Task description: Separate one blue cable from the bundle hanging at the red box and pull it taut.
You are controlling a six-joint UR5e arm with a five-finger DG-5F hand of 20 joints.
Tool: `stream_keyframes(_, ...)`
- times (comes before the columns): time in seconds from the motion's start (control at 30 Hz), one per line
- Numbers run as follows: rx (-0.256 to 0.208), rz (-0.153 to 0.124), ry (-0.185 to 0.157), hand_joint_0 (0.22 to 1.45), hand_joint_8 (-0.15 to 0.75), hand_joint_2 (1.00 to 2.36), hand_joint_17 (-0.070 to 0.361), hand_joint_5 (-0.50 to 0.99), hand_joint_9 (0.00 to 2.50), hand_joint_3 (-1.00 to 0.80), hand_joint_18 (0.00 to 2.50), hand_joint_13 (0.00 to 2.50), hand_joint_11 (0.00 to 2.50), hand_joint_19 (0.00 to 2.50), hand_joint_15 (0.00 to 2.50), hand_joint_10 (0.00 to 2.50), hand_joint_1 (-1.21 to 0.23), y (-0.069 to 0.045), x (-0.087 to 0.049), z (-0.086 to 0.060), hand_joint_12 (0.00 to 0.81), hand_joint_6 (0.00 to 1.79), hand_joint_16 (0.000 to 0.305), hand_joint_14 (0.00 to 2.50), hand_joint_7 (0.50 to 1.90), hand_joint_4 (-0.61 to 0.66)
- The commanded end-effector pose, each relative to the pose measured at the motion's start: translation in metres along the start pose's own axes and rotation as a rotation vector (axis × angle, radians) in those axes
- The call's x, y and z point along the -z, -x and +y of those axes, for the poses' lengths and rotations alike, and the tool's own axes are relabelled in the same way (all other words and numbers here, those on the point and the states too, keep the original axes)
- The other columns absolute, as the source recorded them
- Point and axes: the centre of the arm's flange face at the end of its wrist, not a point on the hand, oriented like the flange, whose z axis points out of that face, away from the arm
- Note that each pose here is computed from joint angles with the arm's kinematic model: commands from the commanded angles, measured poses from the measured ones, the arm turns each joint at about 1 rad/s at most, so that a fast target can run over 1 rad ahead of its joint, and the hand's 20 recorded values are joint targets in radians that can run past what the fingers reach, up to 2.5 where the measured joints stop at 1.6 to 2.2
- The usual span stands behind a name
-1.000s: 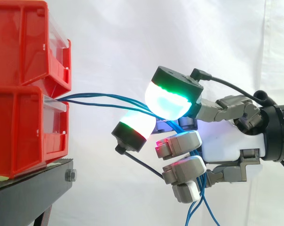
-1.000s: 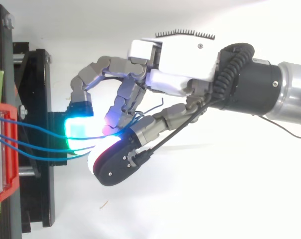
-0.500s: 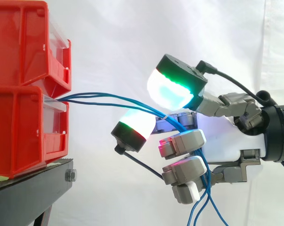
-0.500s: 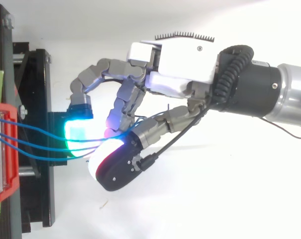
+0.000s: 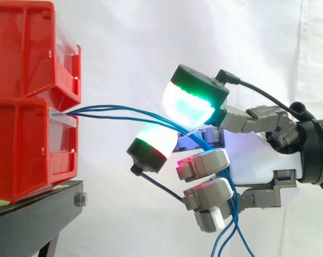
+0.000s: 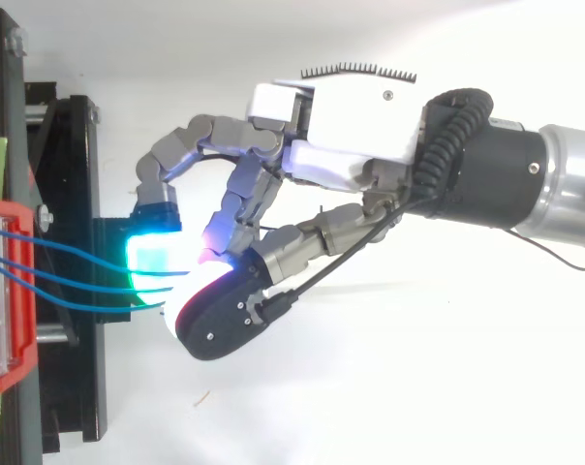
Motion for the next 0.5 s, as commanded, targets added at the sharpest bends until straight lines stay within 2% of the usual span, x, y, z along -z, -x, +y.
stream_keyframes(0.0,0.000,0.000,-0.001,0.60,0.223,1.01,0.109,-0.14,1.28,-0.38,0.95,1.18,1.64,0.90,1.38,0.00,-0.84,-0.0006,0.0000,-0.0005,0.324,0.84,0.048,0.02,1.10,-0.06)
stream_keyframes(0.27,0.000,0.002,0.001,0.66,0.207,1.01,0.105,-0.16,1.24,-0.34,0.94,1.17,1.64,0.89,1.39,0.00,-0.90,-0.0017,0.0002,0.0006,0.306,0.88,0.046,0.02,1.08,-0.10)
stream_keyframes(0.4,0.000,0.003,-0.001,0.71,0.194,1.00,0.105,-0.16,1.22,-0.49,0.95,1.16,1.62,0.85,1.38,0.00,-0.94,-0.0029,0.0001,-0.0005,0.310,0.88,0.047,0.02,1.05,-0.10)
stream_keyframes(0.47,0.000,0.003,0.001,0.71,0.191,1.00,0.105,-0.16,1.22,-0.50,0.95,1.16,1.62,0.84,1.38,0.00,-0.93,-0.0019,0.0002,0.0006,0.308,0.89,0.047,0.02,1.04,-0.10)
